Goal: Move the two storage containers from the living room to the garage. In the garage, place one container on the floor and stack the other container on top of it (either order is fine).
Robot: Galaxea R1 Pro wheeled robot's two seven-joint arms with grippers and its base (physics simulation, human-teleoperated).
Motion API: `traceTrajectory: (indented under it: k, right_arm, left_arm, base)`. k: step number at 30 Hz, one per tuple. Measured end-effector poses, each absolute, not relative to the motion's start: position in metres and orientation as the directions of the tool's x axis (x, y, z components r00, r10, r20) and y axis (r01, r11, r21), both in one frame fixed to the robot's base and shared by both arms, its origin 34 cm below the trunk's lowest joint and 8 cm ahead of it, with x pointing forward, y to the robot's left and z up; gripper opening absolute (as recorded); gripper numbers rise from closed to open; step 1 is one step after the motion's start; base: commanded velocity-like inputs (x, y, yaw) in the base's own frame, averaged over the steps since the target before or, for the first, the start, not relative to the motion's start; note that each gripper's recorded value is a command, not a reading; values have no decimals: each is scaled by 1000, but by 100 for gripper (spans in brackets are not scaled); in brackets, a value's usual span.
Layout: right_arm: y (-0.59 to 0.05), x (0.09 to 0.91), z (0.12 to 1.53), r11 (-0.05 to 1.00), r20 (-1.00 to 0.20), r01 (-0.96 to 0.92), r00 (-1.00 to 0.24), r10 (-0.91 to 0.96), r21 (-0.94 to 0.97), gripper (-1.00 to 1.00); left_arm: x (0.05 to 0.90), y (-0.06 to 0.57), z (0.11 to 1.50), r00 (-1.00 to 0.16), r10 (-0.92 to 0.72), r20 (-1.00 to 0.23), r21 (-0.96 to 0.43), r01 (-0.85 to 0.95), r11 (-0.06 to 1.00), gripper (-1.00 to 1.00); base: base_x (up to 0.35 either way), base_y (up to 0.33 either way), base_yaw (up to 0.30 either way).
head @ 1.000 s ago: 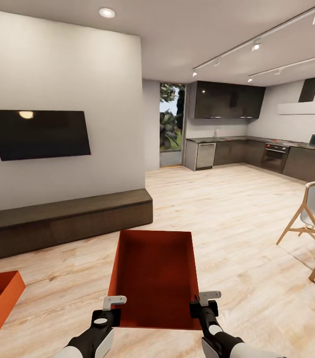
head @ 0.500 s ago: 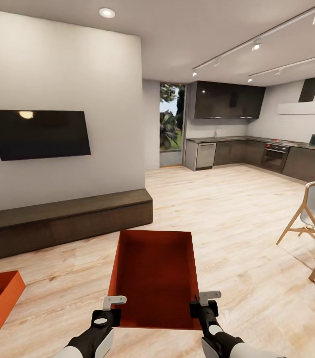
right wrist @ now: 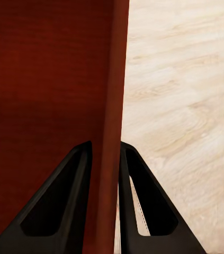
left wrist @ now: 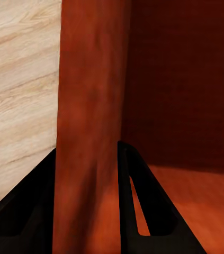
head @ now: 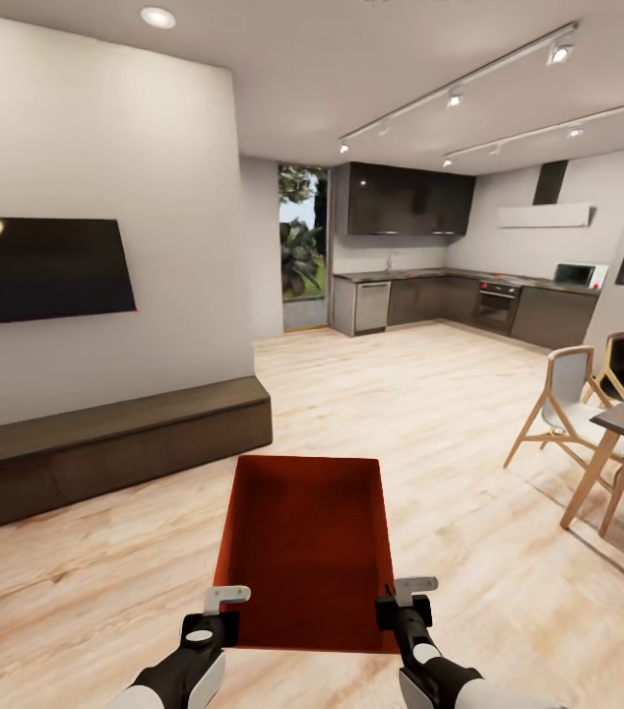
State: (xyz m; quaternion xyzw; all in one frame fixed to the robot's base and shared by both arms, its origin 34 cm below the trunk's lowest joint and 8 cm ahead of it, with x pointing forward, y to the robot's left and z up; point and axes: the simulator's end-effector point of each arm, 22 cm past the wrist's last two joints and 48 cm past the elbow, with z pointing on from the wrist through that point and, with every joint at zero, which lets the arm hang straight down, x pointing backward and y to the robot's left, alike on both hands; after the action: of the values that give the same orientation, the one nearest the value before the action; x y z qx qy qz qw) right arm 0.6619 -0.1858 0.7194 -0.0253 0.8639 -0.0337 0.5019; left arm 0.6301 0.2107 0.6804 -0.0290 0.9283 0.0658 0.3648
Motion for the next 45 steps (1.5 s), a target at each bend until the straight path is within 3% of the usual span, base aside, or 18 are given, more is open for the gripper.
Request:
traceTrajectory:
  k: [45]
  right_arm:
    - [-186, 664, 727, 997, -873, -10, -481, -77, -83, -100]
  left_arm:
    - [633, 210, 688, -722, -6, -692, 99, -103, 990, -100]
  base:
    - [0, 0, -283]
